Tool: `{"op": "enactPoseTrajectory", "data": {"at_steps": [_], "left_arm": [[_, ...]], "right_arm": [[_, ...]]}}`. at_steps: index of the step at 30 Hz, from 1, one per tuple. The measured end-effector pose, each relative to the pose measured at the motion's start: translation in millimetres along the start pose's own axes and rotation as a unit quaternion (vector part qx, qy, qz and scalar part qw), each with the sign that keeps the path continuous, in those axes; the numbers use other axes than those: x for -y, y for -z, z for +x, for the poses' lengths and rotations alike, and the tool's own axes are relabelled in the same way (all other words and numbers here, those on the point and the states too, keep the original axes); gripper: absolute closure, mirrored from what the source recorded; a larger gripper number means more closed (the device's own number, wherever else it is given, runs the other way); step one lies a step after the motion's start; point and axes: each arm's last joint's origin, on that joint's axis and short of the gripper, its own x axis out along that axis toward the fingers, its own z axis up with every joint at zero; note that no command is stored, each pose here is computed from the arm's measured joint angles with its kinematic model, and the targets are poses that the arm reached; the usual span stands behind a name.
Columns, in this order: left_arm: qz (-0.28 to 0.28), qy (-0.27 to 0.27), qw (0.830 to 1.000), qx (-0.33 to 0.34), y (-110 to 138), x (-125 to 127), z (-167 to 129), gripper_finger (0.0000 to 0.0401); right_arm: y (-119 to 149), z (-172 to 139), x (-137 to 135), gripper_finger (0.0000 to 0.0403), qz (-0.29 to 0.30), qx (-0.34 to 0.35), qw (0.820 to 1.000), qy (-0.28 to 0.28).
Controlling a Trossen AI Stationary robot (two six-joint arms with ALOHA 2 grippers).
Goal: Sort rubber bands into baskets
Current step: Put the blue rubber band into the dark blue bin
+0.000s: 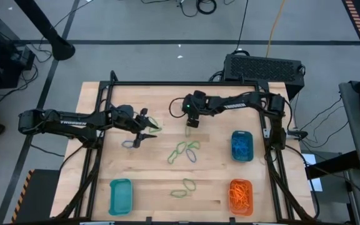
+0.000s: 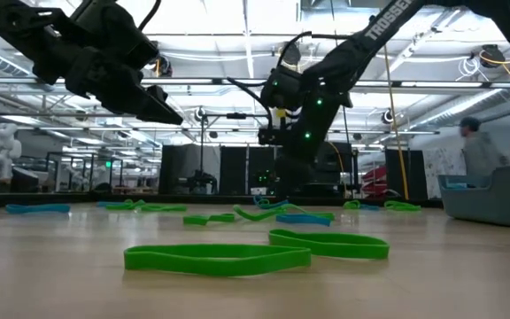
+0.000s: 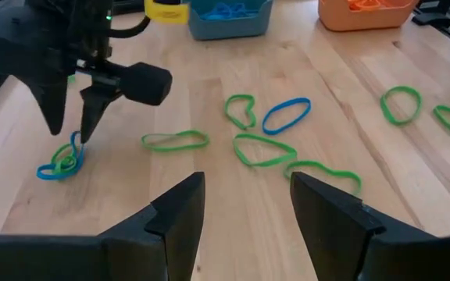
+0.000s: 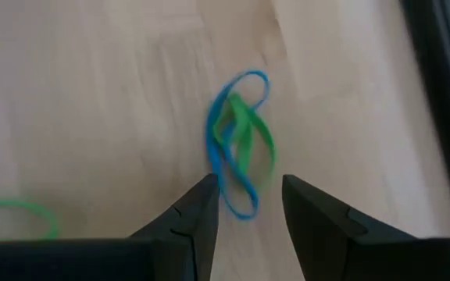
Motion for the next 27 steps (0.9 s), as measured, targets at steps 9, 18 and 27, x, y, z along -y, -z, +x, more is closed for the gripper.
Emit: {"op": "enactPoseTrajectory", "data": {"at_steps": [9, 18, 27], "left_arm": [[-0.009, 0.003, 1.0, -0.007, 1, 1, 0, 0.0202], [-0.017, 0.005, 1.0, -0.008, 1, 2, 0, 0.0202], [-0.017, 0.005, 1.0, -0.008, 1, 2, 0, 0.0202]], "right_arm": [[5, 5, 5, 0.0268, 0.022, -0.015, 1.0, -0.015], [8, 6, 11, 0.0268, 0.04, -0.022, 0.999, -0.012], [9, 17, 8, 0.0268, 0.041, -0.019, 0.999, -0.023]]}}
